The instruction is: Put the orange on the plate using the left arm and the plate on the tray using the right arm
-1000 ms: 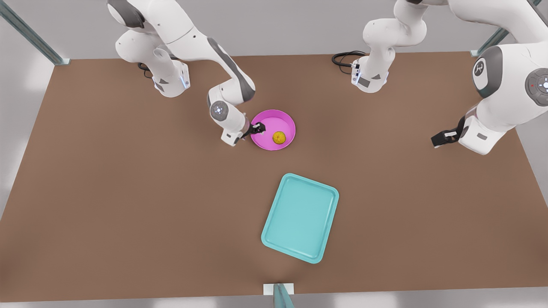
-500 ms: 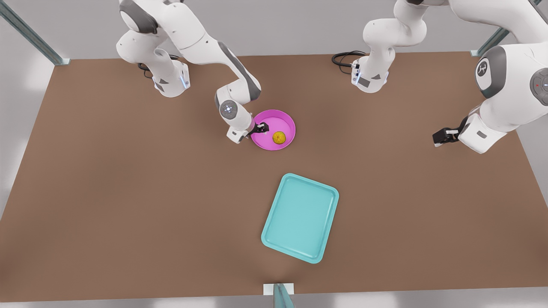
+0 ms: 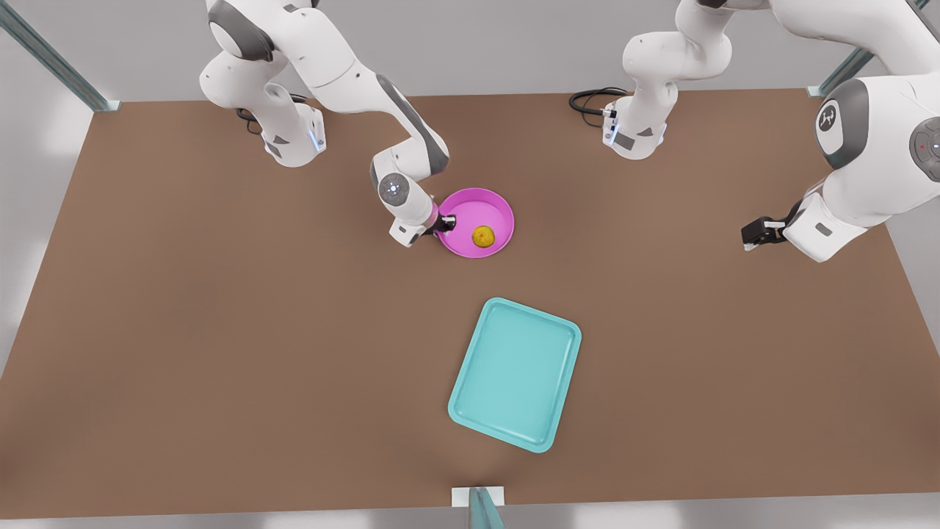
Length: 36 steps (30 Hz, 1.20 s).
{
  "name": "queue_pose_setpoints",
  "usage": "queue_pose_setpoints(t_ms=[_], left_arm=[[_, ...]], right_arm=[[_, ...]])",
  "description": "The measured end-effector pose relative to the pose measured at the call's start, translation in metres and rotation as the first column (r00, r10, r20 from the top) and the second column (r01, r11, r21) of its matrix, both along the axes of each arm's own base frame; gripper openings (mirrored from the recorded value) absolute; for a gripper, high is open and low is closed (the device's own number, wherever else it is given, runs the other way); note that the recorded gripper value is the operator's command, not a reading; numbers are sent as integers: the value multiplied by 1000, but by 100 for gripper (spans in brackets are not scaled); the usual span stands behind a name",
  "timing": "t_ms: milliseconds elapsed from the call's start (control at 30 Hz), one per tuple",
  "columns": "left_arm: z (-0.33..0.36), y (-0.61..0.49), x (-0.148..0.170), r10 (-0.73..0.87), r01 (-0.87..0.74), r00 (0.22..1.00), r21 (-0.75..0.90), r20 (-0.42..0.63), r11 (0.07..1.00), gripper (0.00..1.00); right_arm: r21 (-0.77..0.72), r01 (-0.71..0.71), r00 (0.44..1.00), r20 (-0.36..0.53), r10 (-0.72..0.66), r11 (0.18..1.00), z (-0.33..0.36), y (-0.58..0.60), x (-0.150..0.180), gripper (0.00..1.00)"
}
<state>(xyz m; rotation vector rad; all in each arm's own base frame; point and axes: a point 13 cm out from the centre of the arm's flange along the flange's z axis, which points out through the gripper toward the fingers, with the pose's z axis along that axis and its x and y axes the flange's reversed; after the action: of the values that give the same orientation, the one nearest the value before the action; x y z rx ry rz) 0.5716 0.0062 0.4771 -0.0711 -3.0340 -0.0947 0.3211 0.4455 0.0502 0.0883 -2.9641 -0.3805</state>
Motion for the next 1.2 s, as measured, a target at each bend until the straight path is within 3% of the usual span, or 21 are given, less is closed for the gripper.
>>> queue_pose_setpoints(t_ms=[367,900,1033,1200], left_arm=[[-1,2,0,-20,20,1000,-2,-5,1000,100],[-1,2,0,-34,34,999,-4,-5,999,100],[-3,4,1,-33,33,999,-4,-6,999,100],[-3,3,1,-37,37,999,-5,-6,999,100]], right_arm=[[6,6,1000,1,-6,1000,1,3,2,22],[62,18,999,40,-20,998,36,15,28,21],[103,52,996,68,-59,993,59,19,63,21],[177,144,980,110,-165,974,97,5,152,21]])
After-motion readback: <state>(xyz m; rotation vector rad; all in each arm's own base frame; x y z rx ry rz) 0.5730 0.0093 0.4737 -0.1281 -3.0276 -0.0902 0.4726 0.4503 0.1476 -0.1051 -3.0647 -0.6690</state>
